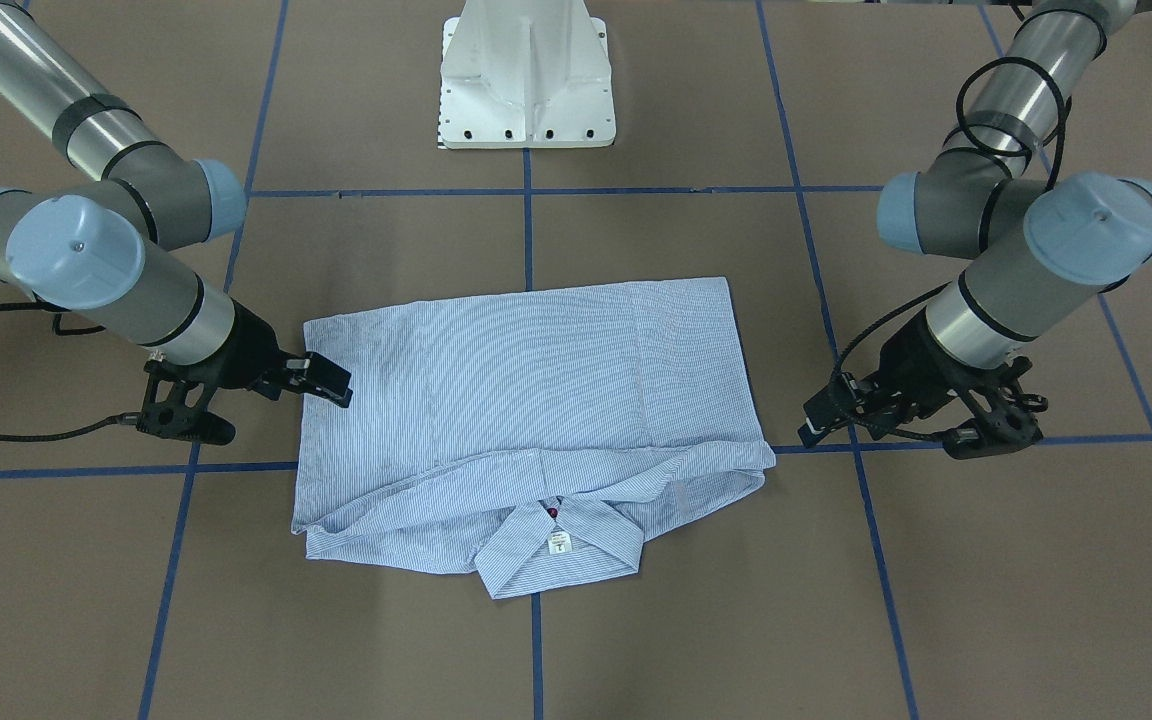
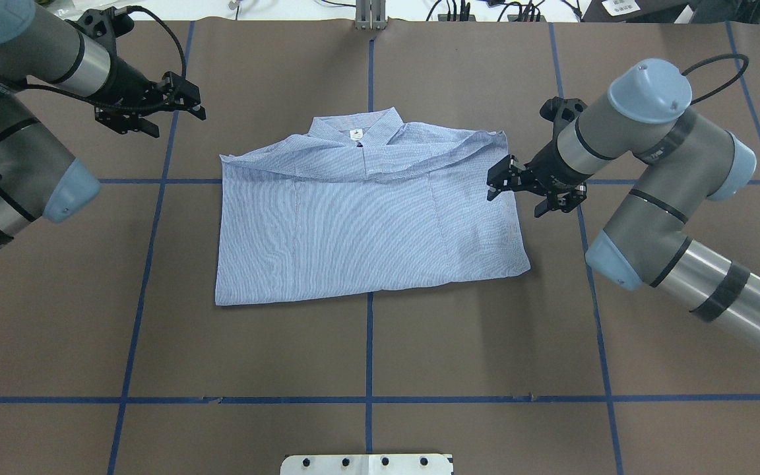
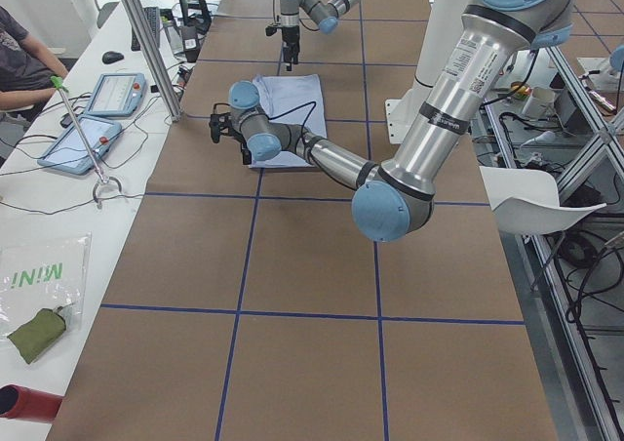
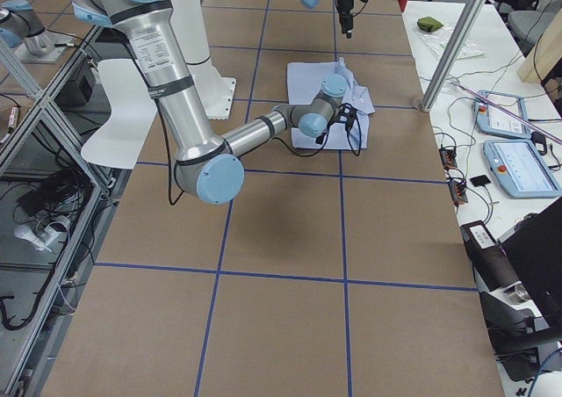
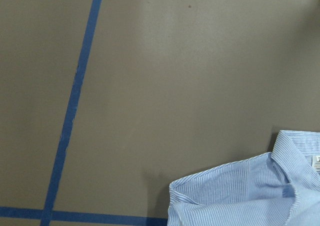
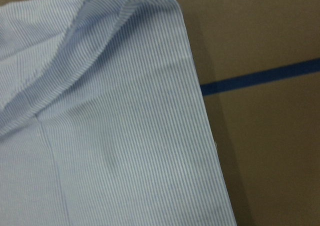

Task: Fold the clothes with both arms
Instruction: 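Lower the right gripper to the folded shirt's side edge and grasp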

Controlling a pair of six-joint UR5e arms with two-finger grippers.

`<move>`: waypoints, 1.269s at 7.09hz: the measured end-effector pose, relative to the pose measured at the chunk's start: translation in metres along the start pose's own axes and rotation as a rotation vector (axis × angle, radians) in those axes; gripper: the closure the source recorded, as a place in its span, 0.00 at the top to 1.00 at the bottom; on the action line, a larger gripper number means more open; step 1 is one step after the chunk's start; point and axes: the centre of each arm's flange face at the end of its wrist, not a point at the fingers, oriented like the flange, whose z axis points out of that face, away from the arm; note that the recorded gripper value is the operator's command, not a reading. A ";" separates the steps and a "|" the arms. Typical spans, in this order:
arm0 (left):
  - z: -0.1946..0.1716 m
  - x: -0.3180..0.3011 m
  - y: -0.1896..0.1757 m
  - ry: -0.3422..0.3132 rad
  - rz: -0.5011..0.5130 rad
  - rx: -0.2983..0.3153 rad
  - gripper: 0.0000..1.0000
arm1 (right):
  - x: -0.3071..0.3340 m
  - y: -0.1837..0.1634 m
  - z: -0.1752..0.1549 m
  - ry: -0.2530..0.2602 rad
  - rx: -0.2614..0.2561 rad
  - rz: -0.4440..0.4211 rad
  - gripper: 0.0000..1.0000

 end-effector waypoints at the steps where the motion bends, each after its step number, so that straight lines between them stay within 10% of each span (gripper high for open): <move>1: -0.001 0.000 0.000 0.000 -0.002 0.000 0.99 | 0.003 0.015 0.018 0.024 -0.004 -0.012 0.99; 5: -0.001 0.000 0.000 -0.002 -0.004 0.003 0.99 | 0.013 0.032 0.039 0.060 -0.001 -0.023 0.70; 9: -0.001 0.000 0.000 -0.003 -0.004 0.005 0.99 | 0.016 0.035 0.037 0.056 0.000 -0.028 0.04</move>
